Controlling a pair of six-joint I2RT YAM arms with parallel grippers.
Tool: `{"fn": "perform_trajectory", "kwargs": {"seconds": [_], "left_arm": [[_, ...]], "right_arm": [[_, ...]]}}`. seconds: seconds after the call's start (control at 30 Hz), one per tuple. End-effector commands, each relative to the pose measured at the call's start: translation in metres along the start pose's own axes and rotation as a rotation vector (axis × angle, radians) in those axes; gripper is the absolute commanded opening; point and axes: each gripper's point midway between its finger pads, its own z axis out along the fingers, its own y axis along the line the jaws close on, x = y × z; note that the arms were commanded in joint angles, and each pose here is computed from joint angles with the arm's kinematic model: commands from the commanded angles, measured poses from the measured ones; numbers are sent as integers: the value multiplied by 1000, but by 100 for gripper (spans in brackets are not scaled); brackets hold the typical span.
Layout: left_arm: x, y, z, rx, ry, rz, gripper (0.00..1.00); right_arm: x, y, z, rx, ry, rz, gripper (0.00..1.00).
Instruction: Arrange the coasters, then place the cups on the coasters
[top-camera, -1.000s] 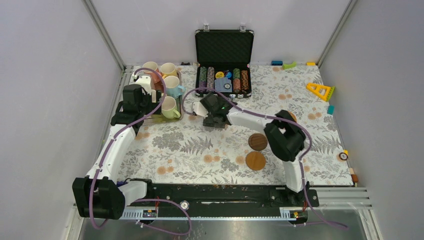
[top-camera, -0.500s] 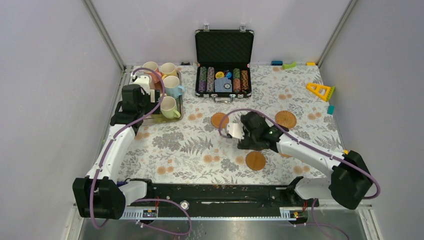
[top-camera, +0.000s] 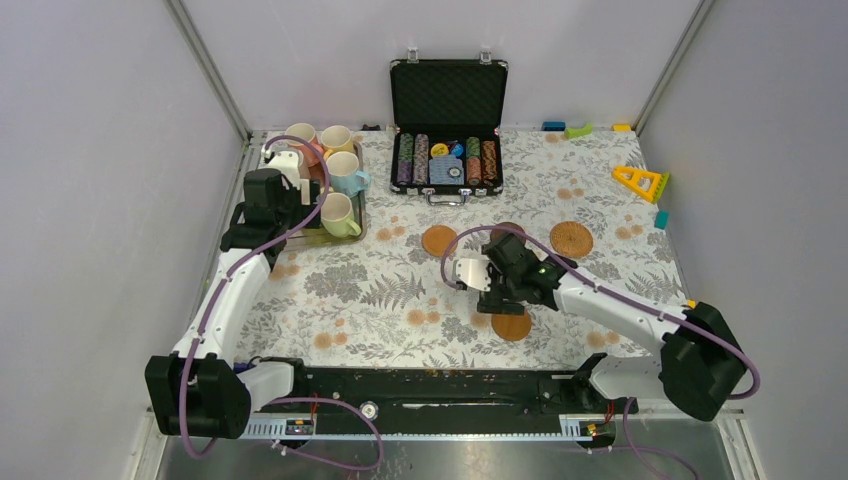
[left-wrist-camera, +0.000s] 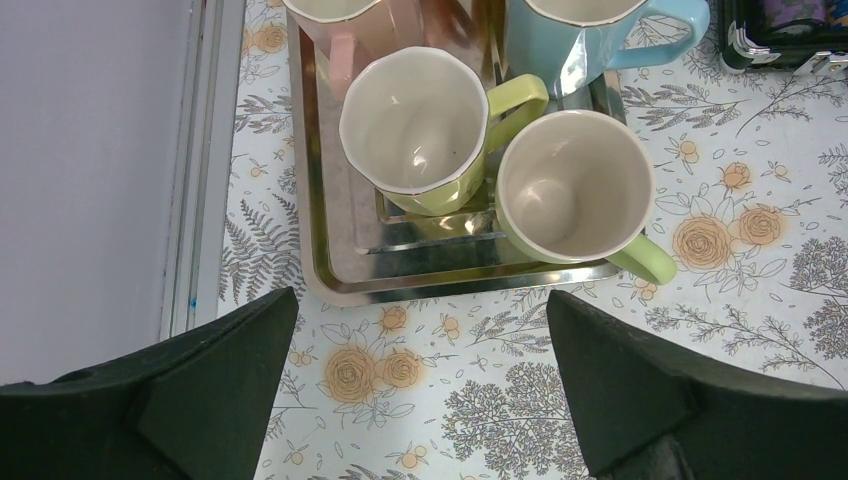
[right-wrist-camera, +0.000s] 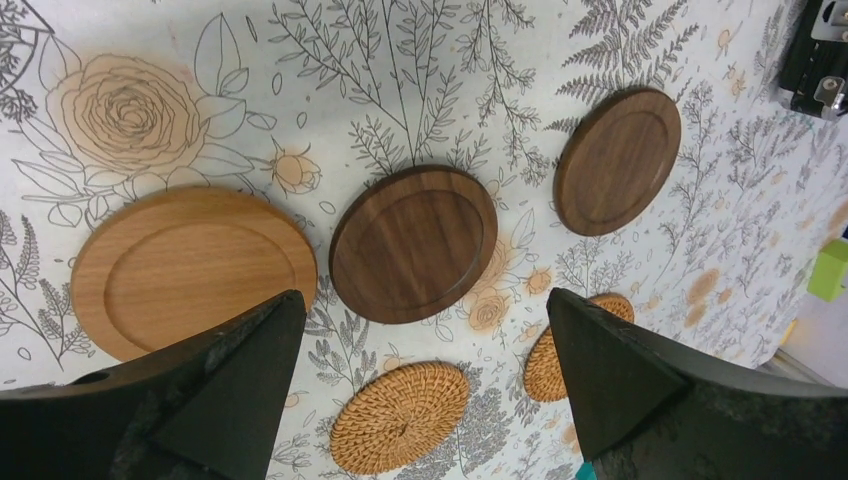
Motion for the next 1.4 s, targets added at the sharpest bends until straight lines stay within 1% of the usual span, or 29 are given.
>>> {"fn": "perform_trajectory", "kwargs": {"seconds": [0.0,0.13,0.27,0.53,0.9,1.13,1.37], "left_arm": [[-26,5,-8,-15,-83,-31,99],[-27,5,-8,-12,-84,-33,99],[-27,5,-7,-12,-82,-34,99],[-29,4,-8,-8,-87,-38,99],[-30,3,-7,-3,-90,-40,99],[-29,2,-5,3,-85,-40,99],[-28,1,-3,3,-80,-39,99]], "right_arm": [[-21,-9,2,-13,-54,18,100],[-13,16,2,-111,-38,-49,100],[-6,30,4,-141,-26,-109,100],[-16,23,23,-69,-33,-126,100],[-43,25,44,-63,-52,-141,100],[-59,28,50,-91,-72,-118,100],[-79,20,54,-85,-87,-99,100]]}}
